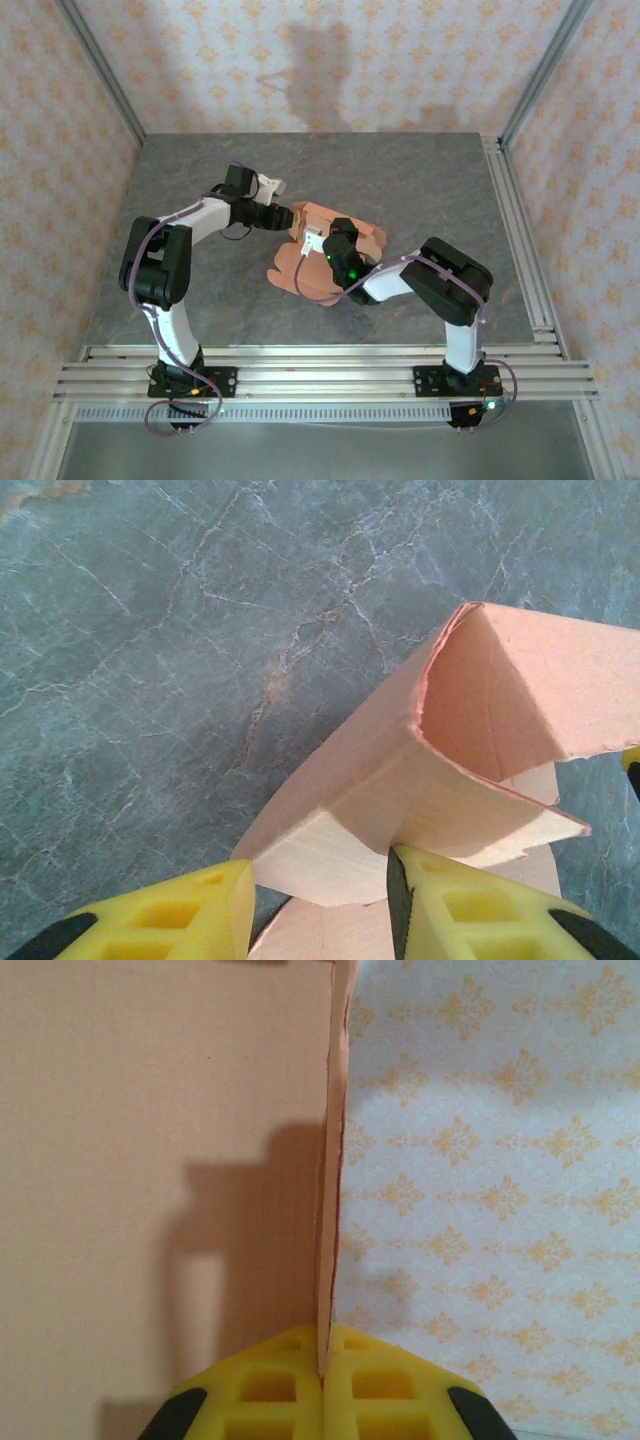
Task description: Fold the paper box
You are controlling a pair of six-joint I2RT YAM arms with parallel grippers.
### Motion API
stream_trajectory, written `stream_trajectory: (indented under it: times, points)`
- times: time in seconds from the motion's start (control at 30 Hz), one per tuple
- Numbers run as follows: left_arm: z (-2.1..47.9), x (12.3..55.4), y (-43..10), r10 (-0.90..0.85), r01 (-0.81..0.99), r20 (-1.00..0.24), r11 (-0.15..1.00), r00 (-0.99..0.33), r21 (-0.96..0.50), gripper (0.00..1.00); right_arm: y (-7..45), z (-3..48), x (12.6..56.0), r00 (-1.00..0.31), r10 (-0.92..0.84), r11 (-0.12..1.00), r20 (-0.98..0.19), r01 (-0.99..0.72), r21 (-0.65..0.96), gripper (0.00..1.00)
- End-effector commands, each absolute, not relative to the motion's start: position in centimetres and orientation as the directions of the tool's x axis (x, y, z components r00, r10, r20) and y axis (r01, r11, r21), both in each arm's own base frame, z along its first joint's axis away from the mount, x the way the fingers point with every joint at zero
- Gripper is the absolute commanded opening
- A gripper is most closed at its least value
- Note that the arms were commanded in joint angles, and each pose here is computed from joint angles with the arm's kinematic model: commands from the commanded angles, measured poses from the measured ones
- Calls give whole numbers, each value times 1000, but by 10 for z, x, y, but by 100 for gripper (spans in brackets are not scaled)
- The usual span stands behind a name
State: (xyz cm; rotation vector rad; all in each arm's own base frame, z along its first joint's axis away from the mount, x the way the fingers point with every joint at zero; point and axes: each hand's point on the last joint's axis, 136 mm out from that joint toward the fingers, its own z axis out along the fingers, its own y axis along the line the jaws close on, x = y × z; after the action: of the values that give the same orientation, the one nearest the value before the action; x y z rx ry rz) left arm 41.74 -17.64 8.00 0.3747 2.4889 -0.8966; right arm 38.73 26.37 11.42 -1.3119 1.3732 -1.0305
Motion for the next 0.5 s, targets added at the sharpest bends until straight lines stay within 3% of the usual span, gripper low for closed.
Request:
stream_trajectory:
  times: [0.0, 0.47]
  points:
    - [82, 417, -189, 129, 433, -513, 725, -849, -535, 40, 261, 113, 386, 14, -996, 80, -85, -233, -969, 0]
    - [72, 412, -202, 172, 455, -491, 705, -854, -544, 40, 264, 112, 387, 16, -996, 78, -84, -243, -967, 0]
